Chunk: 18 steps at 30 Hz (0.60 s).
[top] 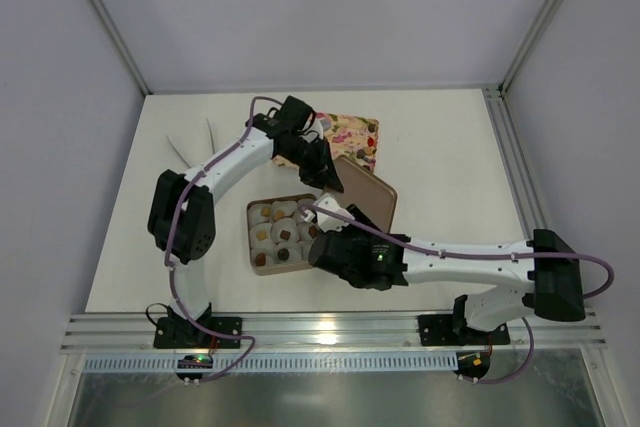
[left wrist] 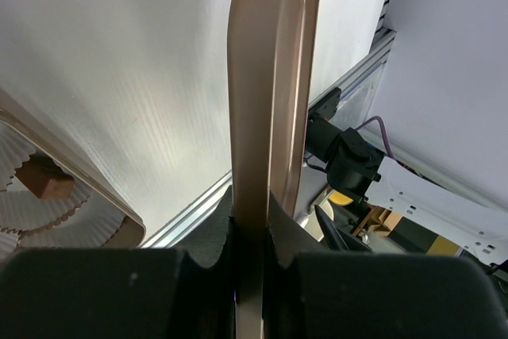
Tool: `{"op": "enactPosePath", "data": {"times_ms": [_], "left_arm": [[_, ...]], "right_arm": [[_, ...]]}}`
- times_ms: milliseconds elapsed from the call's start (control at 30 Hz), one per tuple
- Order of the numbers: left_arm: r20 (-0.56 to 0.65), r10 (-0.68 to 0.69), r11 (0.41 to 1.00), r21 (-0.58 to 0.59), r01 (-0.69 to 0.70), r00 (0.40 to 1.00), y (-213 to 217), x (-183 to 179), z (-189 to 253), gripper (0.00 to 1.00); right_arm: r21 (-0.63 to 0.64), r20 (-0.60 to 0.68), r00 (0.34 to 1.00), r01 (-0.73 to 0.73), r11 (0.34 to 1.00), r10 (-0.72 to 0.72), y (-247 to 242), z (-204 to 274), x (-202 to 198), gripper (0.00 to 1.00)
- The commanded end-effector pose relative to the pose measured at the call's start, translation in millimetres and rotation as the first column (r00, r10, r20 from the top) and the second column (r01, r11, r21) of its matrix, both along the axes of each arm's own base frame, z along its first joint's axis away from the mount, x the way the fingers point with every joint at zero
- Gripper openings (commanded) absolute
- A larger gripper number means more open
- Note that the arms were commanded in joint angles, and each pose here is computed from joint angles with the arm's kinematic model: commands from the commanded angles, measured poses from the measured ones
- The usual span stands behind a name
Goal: Pack the chocolate
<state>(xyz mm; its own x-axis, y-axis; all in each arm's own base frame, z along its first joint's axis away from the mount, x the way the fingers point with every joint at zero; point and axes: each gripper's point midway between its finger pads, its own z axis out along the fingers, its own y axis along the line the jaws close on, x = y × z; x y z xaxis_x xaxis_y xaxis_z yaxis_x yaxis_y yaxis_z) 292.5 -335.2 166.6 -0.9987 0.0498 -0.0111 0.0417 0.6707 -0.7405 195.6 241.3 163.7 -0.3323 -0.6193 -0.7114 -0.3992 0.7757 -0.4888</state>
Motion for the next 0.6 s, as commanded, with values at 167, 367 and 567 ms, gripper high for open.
{"op": "enactPosePath", "data": {"times_ms": [167, 367, 567], "left_arm": [[0.052, -0.025, 0.997, -0.074, 0.028, 0.998, 5.5, -8.9, 40.6, 0.04], [0.05, -0.027, 0.996, -0.084, 0.031, 0.998, 6.3, -11.4, 43.7, 0.05], [0.05, -0.03, 0.995, -0.092, 0.035, 0.998, 6.5, -13.5, 47.9, 0.1]], "right_arm": [[-0.173, 0.173, 0.984, 0.081, 0.982, -0.051, 2.7, 10.2, 21.9, 0.48], [-0.207, 0.203, 0.978, 0.095, 0.974, -0.052, 4.5, 10.5, 26.0, 0.3], [-0.252, 0.244, 0.968, 0.125, 0.96, -0.062, -0.2, 12.9, 28.5, 0.09]]}}
